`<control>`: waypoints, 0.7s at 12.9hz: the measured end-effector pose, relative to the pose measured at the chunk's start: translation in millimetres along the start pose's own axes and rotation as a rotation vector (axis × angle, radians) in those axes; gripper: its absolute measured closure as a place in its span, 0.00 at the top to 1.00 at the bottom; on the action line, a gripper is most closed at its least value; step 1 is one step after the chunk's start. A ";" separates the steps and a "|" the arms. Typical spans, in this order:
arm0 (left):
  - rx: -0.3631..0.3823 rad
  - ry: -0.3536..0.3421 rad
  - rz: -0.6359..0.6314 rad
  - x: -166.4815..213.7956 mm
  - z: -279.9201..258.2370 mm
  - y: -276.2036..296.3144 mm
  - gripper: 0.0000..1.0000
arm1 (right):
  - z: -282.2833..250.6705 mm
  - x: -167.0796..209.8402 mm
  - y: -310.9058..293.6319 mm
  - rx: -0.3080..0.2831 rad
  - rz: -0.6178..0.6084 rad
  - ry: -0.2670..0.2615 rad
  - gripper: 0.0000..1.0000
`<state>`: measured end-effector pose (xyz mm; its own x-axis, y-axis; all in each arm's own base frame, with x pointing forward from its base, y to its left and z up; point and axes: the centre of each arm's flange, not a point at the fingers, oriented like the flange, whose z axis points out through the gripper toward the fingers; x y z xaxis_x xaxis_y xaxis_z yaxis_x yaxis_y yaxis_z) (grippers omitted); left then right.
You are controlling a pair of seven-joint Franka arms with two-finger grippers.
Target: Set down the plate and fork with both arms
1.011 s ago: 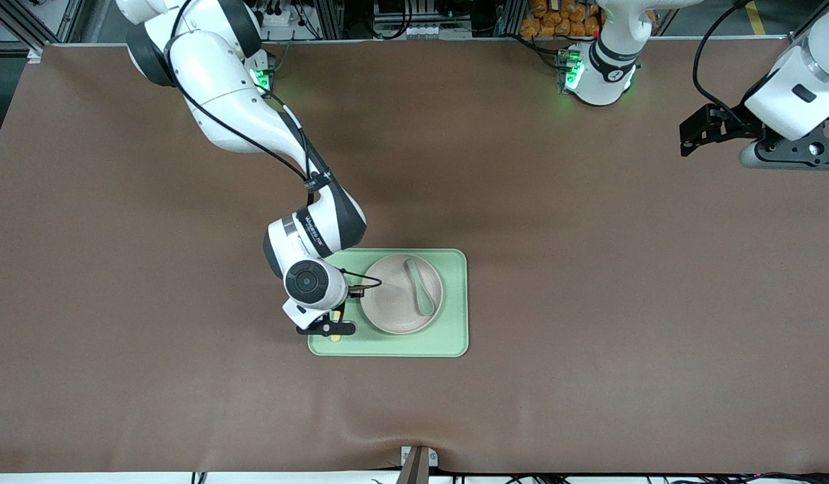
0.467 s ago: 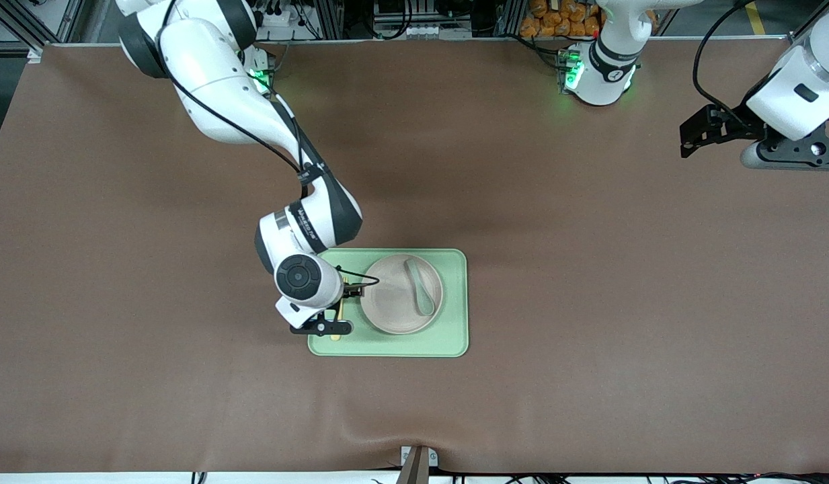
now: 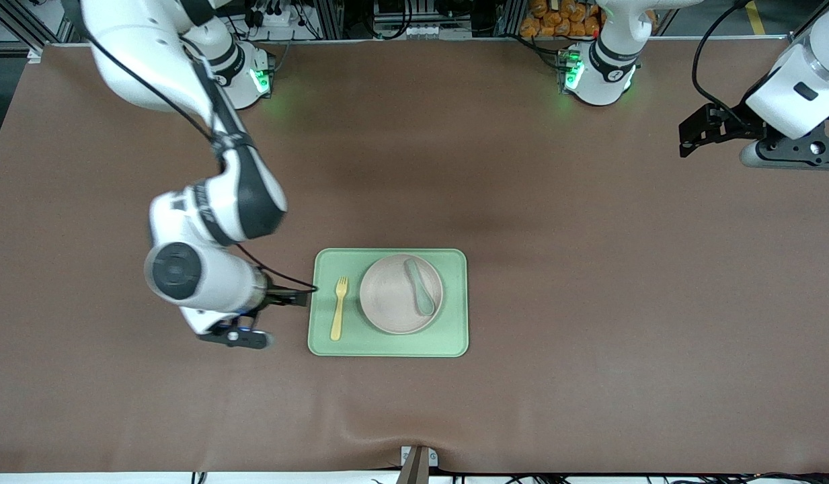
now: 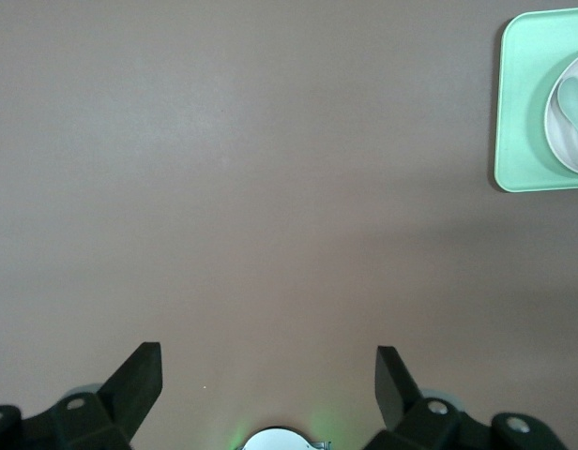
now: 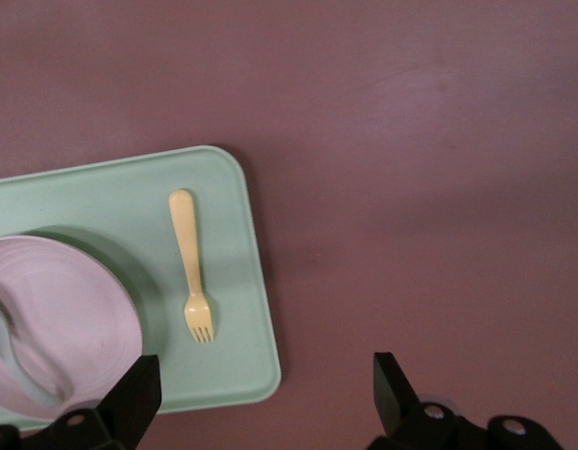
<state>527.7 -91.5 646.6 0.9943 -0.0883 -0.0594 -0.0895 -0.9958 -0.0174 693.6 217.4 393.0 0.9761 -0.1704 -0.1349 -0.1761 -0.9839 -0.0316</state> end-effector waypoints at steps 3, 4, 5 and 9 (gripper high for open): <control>0.000 0.001 0.007 0.0 -0.4 0.1 1.00 | -51.9 -9.8 38.7 0.057 0.022 -0.056 1.00; 0.000 0.001 0.007 0.0 -0.5 -0.1 1.00 | -68.2 -14.3 47.0 0.066 0.025 -0.056 1.00; 0.000 0.001 0.008 -0.1 -0.5 0.0 1.00 | -85.5 -18.9 57.4 0.071 0.026 -0.051 1.00; 0.000 0.002 0.021 -0.1 -0.7 0.1 1.00 | -156.7 -44.4 110.9 0.073 0.022 -0.036 1.00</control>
<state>527.7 -91.6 647.4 0.9924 -0.1088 -0.0581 -0.1099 -0.9938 -0.0157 650.6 107.3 550.6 0.9670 -0.1882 -0.1715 -0.2071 -0.9732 -0.0998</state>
